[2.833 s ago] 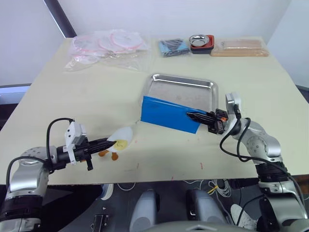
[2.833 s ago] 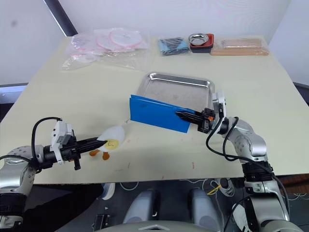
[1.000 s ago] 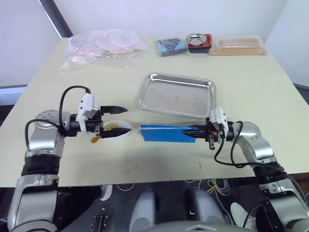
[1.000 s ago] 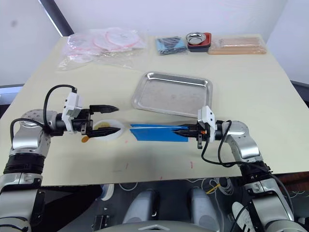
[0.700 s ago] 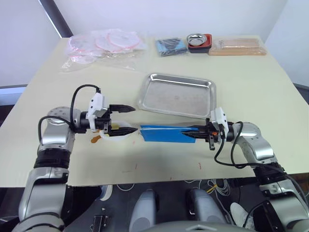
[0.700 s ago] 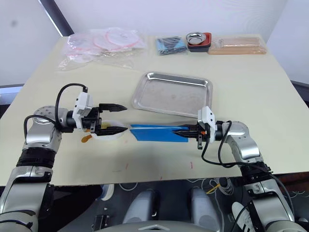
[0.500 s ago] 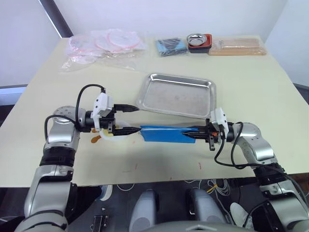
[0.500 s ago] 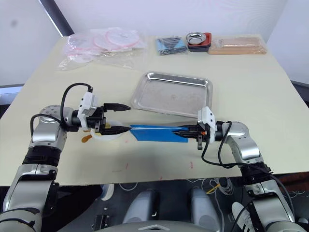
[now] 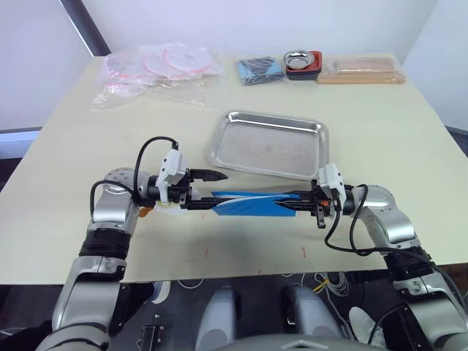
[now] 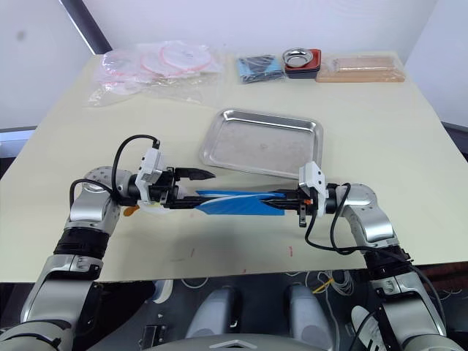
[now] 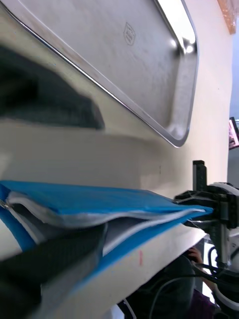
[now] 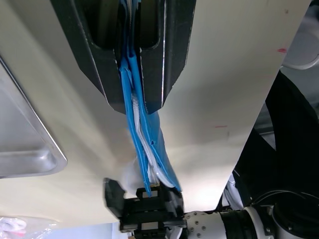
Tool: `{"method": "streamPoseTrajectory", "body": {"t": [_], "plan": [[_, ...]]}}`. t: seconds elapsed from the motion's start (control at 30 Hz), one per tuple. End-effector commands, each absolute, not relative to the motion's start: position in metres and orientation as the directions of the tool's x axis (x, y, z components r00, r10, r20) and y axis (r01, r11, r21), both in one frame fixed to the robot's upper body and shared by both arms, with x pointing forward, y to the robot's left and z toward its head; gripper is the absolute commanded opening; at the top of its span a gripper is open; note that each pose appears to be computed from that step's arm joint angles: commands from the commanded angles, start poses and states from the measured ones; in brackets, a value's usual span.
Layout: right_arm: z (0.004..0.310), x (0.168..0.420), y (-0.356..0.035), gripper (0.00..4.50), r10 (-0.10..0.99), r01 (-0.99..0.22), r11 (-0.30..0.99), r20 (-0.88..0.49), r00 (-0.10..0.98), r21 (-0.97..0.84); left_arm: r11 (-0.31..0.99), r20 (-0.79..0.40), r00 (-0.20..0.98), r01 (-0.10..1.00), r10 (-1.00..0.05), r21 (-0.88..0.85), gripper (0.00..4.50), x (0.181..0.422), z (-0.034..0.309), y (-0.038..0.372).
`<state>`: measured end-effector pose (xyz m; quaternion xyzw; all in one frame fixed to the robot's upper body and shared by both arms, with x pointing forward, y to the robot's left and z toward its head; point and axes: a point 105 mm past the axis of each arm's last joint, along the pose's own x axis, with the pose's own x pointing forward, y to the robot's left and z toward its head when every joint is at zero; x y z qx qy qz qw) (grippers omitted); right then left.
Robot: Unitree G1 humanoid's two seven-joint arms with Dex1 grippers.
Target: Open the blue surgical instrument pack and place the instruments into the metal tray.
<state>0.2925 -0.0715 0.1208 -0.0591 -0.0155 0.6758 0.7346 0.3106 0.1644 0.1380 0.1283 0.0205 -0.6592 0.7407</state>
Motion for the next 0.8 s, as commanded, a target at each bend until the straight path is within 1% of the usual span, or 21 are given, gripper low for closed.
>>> {"method": "streamPoseTrajectory", "body": {"t": [0.03,0.07,0.1,0.4,0.57,0.6,0.63,0.67,0.7,0.73,0.77,0.8], "plan": [[0.128,0.29,-0.069,0.0,0.997,-0.989,0.06,-0.047,0.067,-0.133,0.054,-0.188,0.085,0.985,-0.979,0.164,1.02,0.302,0.144,0.163],[0.128,0.29,-0.069,0.0,0.997,-0.989,0.061,-0.047,0.068,-0.132,0.05,-0.185,0.078,0.987,-0.98,0.155,0.64,0.301,0.144,0.162],[0.127,0.291,-0.069,0.0,0.997,-0.989,0.062,-0.047,0.068,-0.131,0.048,-0.181,0.075,0.988,-0.981,0.148,0.04,0.3,0.144,0.162],[0.127,0.287,-0.076,0.0,0.996,-0.995,0.053,-0.062,0.059,-0.09,0.049,-0.16,0.064,0.994,-0.985,0.099,0.02,0.294,0.144,0.161],[0.133,0.29,-0.082,0.0,0.996,-0.995,0.075,-0.051,0.078,-0.068,0.055,-0.147,0.068,0.994,-0.987,0.093,0.02,0.294,0.143,0.158],[0.135,0.29,-0.083,0.73,0.995,-0.995,0.078,-0.049,0.081,-0.068,0.055,-0.143,0.068,0.994,-0.987,0.091,0.0,0.294,0.144,0.158],[0.138,0.29,-0.085,0.97,0.995,-0.994,0.081,-0.044,0.084,-0.068,0.055,-0.141,0.067,0.994,-0.988,0.091,0.0,0.294,0.144,0.157],[0.14,0.289,-0.086,1.47,0.996,-0.995,0.079,-0.046,0.082,-0.067,0.053,-0.141,0.065,0.995,-0.988,0.09,0.0,0.295,0.143,0.156],[0.141,0.287,-0.087,1.88,0.996,-0.995,0.076,-0.051,0.08,-0.067,0.049,-0.141,0.061,0.995,-0.988,0.087,0.0,0.295,0.142,0.155],[0.143,0.286,-0.088,2.56,0.996,-0.995,0.074,-0.054,0.078,-0.067,0.046,-0.144,0.058,0.995,-0.988,0.084,0.0,0.295,0.141,0.155],[0.144,0.285,-0.089,2.66,0.996,-0.995,0.074,-0.055,0.077,-0.06,0.042,-0.147,0.054,0.996,-0.988,0.082,0.0,0.295,0.14,0.155],[0.145,0.284,-0.09,3.09,0.995,-0.995,0.075,-0.056,0.079,-0.058,0.04,-0.149,0.052,0.996,-0.988,0.08,0.0,0.295,0.139,0.154]]}}
